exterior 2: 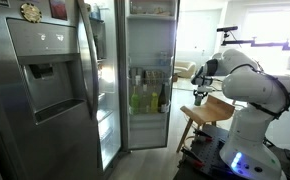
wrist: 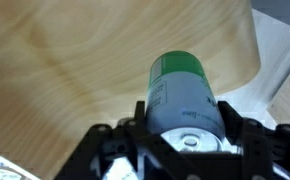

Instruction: Remove the green can from the stool and place it in the fridge

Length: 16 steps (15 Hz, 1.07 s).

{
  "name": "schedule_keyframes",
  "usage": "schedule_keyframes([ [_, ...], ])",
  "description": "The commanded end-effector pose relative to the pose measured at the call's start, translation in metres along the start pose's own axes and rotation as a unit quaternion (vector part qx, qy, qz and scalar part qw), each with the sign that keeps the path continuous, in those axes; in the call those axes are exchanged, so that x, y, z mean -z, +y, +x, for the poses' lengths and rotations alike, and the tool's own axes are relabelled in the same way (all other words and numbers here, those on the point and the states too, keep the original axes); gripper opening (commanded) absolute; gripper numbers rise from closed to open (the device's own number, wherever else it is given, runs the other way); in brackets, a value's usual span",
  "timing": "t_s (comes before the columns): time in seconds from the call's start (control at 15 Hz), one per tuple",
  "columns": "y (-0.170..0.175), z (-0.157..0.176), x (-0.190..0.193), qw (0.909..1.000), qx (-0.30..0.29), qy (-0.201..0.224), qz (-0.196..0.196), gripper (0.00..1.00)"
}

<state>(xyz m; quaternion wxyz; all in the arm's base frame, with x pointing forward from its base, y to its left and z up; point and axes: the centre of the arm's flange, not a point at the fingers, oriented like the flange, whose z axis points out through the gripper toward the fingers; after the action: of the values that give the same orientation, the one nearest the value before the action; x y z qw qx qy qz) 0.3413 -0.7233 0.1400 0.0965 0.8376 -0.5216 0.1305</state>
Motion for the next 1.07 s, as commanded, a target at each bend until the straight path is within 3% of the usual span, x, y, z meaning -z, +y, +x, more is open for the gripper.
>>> schedule_keyframes([
  [0.0, -0.020, -0.010, 0.059, 0.9993, 0.032, 0.006, 0.020, 0.47],
  [0.4, -0.048, -0.038, 0.115, 0.9919, 0.108, -0.031, 0.059, 0.47],
  [0.73, -0.057, -0.074, 0.156, 0.9770, 0.185, -0.080, 0.069, 0.47],
  [1.0, -0.070, -0.104, 0.191, 0.9656, 0.234, -0.093, 0.064, 0.47],
])
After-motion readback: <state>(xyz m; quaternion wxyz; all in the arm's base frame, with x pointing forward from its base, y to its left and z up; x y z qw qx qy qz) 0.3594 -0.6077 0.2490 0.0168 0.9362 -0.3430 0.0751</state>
